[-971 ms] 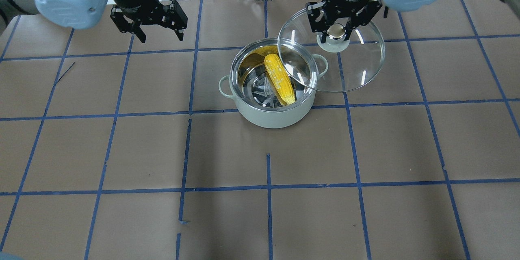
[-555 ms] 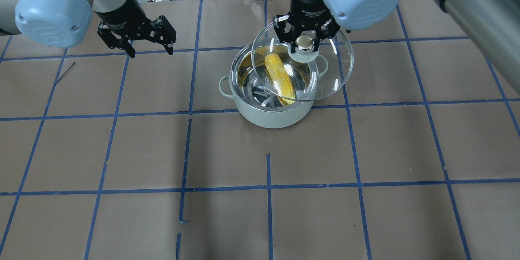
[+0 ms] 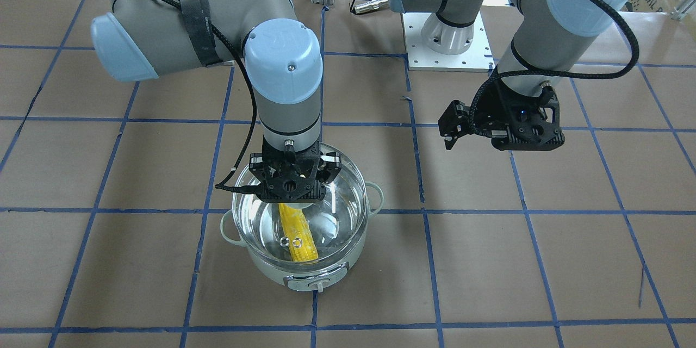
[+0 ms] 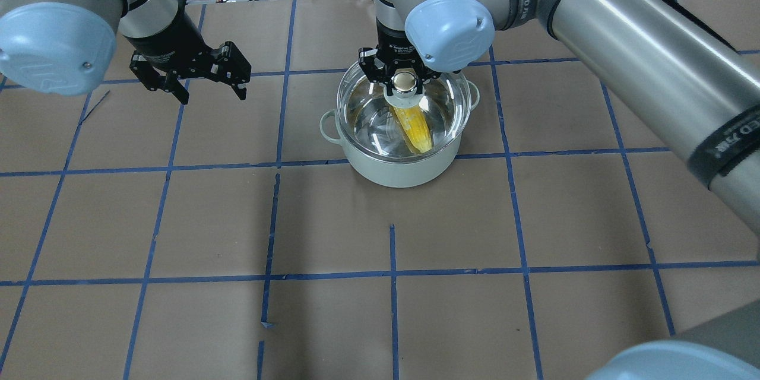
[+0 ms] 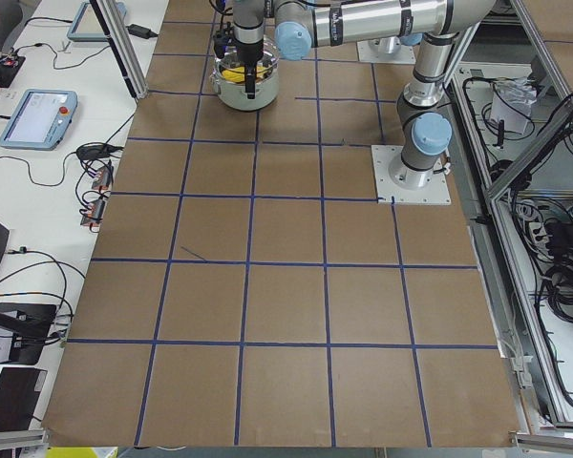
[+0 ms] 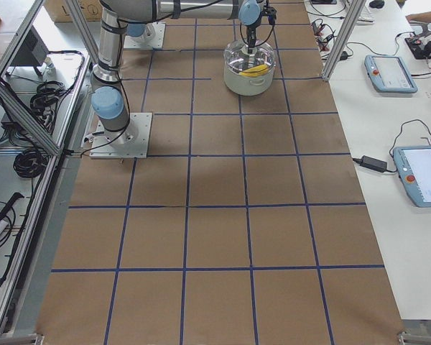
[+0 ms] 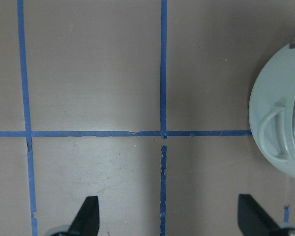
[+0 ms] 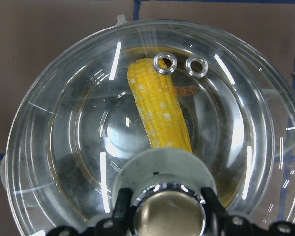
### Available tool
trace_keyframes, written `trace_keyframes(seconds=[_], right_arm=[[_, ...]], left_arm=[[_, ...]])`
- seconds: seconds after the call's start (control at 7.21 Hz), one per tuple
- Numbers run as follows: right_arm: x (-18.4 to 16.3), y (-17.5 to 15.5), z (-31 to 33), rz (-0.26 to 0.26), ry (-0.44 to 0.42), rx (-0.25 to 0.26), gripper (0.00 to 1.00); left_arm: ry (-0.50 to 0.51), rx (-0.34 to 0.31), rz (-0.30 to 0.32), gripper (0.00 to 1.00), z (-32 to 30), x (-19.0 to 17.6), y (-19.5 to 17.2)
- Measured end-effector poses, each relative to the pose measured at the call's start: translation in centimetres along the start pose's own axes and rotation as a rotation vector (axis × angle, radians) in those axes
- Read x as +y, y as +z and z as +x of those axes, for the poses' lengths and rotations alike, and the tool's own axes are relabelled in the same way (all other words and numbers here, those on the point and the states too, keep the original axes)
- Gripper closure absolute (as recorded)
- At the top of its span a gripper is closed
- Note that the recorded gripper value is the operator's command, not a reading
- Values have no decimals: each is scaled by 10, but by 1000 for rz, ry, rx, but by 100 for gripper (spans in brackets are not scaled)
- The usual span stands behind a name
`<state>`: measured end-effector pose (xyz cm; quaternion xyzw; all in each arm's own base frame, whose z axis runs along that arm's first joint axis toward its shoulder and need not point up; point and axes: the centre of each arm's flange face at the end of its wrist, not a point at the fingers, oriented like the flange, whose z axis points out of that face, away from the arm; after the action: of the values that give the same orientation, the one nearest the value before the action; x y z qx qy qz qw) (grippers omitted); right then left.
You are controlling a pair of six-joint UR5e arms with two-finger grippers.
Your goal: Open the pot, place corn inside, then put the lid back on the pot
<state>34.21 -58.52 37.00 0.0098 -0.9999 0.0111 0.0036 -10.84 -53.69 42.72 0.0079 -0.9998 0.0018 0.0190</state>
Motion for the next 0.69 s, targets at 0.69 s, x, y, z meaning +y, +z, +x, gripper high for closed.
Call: trace_keyframes(seconds=[0.69], right_arm=[[-6,14,-4,-1,26,-10,91]], left_arm=[[0,9,-5,0,1,6,2]])
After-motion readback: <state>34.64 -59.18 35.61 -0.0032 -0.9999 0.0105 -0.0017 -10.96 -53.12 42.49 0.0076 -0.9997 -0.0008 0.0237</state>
